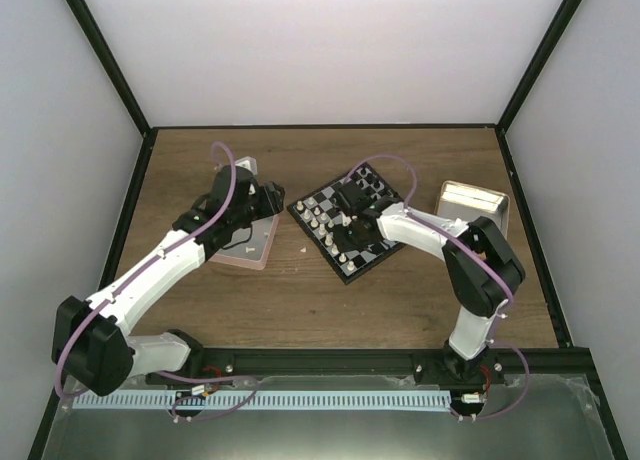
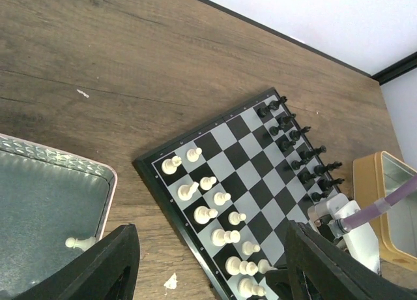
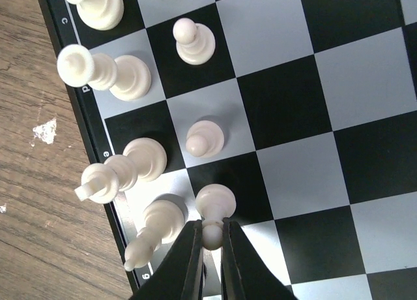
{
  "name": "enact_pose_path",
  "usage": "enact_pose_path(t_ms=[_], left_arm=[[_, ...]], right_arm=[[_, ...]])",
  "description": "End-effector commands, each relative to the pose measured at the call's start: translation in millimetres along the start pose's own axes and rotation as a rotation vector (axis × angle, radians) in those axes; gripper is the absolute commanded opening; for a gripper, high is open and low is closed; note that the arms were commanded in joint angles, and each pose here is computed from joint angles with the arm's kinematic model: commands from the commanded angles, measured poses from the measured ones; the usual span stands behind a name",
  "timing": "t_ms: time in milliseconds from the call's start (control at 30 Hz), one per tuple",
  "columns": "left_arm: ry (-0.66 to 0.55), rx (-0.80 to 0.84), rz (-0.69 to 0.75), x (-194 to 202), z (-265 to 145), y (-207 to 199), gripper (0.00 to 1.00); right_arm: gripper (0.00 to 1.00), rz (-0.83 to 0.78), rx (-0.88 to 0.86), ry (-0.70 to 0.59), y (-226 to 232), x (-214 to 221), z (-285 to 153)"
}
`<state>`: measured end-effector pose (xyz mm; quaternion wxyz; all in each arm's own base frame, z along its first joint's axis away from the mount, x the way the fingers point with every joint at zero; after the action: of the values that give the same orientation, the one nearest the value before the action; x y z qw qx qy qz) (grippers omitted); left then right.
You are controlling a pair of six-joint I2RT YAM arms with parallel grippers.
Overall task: Set up the chess pieces on the board
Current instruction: Place the chess piece on the chessboard.
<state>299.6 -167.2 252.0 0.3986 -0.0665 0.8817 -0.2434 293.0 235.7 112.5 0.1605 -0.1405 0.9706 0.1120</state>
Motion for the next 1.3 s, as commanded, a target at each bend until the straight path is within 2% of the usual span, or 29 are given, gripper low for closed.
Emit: enact_pose_path(t_ms=[0, 300, 500, 767, 1033, 1100, 1267], left_arm=[[0.003, -0.006, 0.021, -2.5, 0.9, 1.5, 0.63], [0.023, -0.011, 0.012, 2.5, 2.4, 5.7, 0.63], [0.02, -0.039, 0.017, 0.5, -0.3, 10.0, 0.64], [-0.012, -0.11, 0.048, -6.7, -28.7, 18.0, 0.67], [-0.052, -0.151, 0.073, 8.5, -70.0, 38.3, 0.73], [-0.063, -0.16, 0.091, 13.2, -72.5, 44.4, 0.8], [-0.032, -0.219, 0.129, 19.9, -61.8, 59.6, 0.8]], right_arm=[[0.04, -0.01, 0.015, 0.001, -0.5, -8.8, -2.6], [0.17, -0.012, 0.031, 0.022, -1.6, -8.4, 2.0], [0.24, 0.003, 0.032, -0.021, 0.0, -16.1, -7.4], [0.32, 0.091, 0.05, -0.17, -2.6, -29.4, -49.9], [0.4, 0.171, -0.06, -0.335, -6.9, -7.4, -112.4], [0.44, 0.177, -0.09, -0.39, -9.3, 0.1, -125.8], [0.49, 0.188, -0.103, -0.518, -16.2, 5.5, -150.9]])
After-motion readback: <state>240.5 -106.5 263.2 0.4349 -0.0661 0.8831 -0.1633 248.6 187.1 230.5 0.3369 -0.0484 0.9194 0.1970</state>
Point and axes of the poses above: each gripper's point midway between its finger pads, its own z axis out along the fingers, its own y axis along the line the jaws close on, x = y × z, the point moved 6 cm from there along -z, back along the fingers, and after that the axes turned 2 degrees about z, right-handed, at the moved point
